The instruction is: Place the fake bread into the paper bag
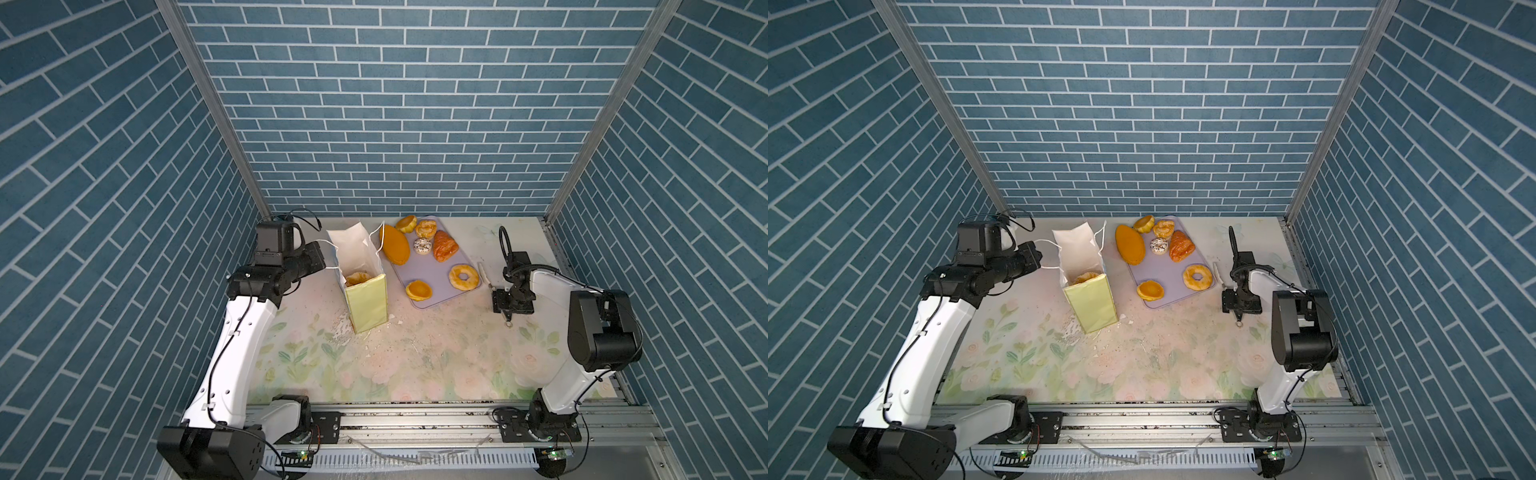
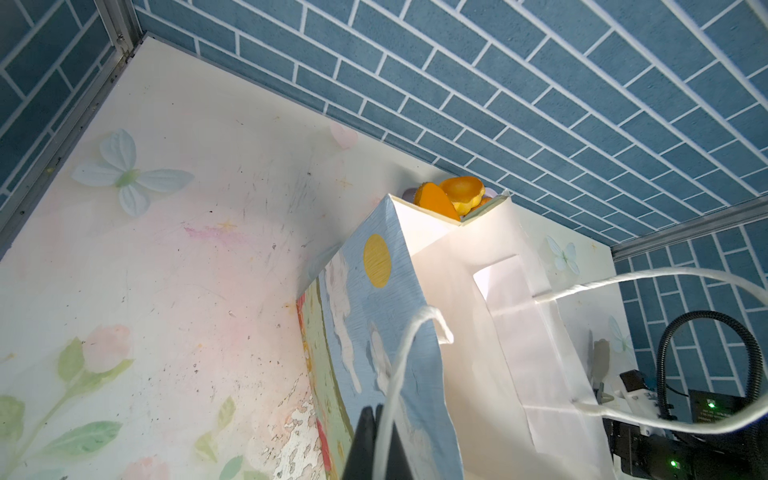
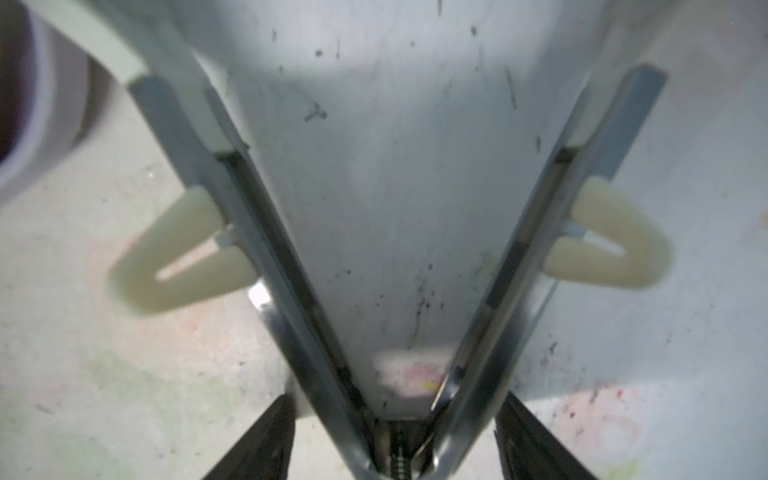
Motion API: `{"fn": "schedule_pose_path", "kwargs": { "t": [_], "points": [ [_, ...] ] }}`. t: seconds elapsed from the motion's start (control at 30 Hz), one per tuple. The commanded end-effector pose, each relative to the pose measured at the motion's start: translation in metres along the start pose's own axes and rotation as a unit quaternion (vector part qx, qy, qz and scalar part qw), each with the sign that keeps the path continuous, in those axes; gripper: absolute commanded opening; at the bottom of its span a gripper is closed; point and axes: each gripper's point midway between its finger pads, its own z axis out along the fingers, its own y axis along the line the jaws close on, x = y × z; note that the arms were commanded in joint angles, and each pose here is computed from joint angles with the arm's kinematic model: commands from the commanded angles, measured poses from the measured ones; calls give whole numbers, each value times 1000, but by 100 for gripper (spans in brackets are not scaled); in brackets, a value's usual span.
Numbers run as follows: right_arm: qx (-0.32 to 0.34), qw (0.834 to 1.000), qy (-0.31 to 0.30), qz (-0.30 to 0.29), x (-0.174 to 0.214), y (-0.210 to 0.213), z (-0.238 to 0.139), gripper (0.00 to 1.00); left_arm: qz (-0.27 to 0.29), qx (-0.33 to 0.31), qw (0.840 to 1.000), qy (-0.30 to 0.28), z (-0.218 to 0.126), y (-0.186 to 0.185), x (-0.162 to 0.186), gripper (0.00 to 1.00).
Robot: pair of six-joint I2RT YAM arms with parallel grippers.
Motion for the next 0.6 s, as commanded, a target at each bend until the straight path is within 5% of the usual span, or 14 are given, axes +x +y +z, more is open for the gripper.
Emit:
{"fn": "schedule_pose_path", "kwargs": {
  "t": [0.0,0.57],
  "points": [
    [4,1000,5,10,-4,-1,3,75,6,-7,1000,-3,-4,0,-3,0],
    [12,998,61,-5,6,-7,14,73,6,-7,1000,-9,-10,-2,-6,0]
  ]
}}
